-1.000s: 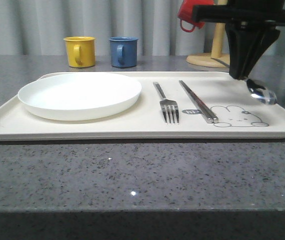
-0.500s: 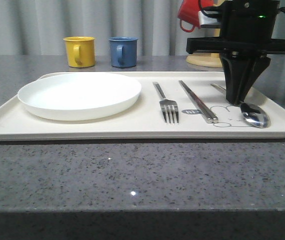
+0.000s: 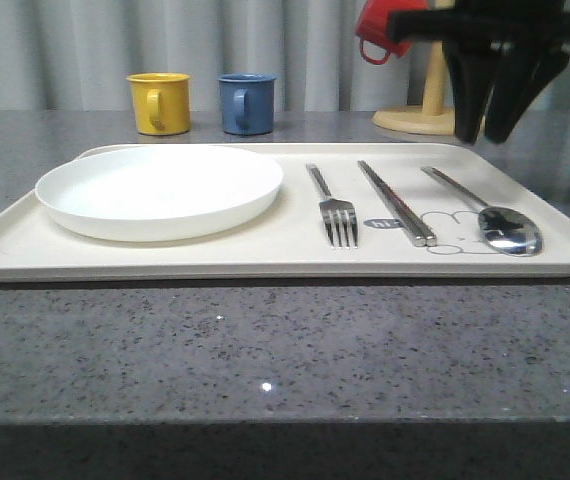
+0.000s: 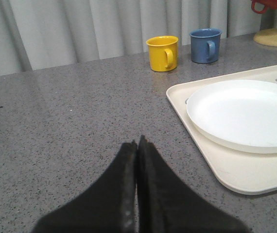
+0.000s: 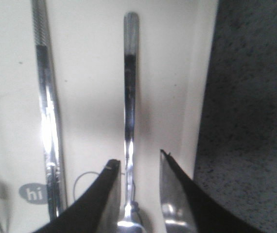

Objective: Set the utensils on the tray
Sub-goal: 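Open the right gripper and raise it away from the spoon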

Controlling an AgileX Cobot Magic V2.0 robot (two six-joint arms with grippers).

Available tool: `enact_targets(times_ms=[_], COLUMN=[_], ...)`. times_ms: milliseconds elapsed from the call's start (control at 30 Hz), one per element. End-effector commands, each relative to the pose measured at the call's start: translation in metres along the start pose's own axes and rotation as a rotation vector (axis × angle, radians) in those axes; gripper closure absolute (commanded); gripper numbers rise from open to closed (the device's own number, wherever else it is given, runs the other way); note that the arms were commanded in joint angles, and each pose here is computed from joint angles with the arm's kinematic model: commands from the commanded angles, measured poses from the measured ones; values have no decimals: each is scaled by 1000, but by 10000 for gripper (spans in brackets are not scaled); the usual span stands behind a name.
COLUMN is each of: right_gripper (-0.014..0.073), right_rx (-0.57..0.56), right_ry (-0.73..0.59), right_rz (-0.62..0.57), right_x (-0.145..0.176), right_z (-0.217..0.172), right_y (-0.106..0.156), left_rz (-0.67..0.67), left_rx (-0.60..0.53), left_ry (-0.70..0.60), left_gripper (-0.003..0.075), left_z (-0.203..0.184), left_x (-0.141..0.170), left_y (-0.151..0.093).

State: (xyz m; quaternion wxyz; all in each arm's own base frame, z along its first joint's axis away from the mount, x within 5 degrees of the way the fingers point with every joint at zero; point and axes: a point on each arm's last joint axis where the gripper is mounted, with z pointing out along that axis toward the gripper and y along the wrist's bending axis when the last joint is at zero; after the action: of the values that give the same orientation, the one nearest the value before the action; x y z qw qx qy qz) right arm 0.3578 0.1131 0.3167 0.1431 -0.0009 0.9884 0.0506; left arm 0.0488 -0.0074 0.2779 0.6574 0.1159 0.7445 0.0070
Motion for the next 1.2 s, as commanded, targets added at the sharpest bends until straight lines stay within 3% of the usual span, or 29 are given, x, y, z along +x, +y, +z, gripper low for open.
enact_targets(times_ms=[0,133,367,633,1000,1167], right_gripper=[355,415,669,668,668,668], right_rx=[-10,-29,-48,-97,-137,-163], right_ry=[-83,-139,-220,-441,-1033,-1173], right_rz=[-68,-145,-146,-144,-205,-202], right_x=[19,37,92,170,271,294], right_z=[-70,-97,-107,-83,-78,-80], right_y=[-7,-12,-29,-53,-89,-96], left_rz=[-18,-18,-18,-18,-18,-18], left_rx=[-8,-8,-8,-8,-8,-8], left_ry=[-102,-102,-102,-102,-102,-102], left_gripper=[738,738,738,738,738,738], left_z=[-2,-2,-2,-2,-2,-2], left_x=[-15,-15,-15,-15,-15,-15], left_y=[2,2,2,2,2,2])
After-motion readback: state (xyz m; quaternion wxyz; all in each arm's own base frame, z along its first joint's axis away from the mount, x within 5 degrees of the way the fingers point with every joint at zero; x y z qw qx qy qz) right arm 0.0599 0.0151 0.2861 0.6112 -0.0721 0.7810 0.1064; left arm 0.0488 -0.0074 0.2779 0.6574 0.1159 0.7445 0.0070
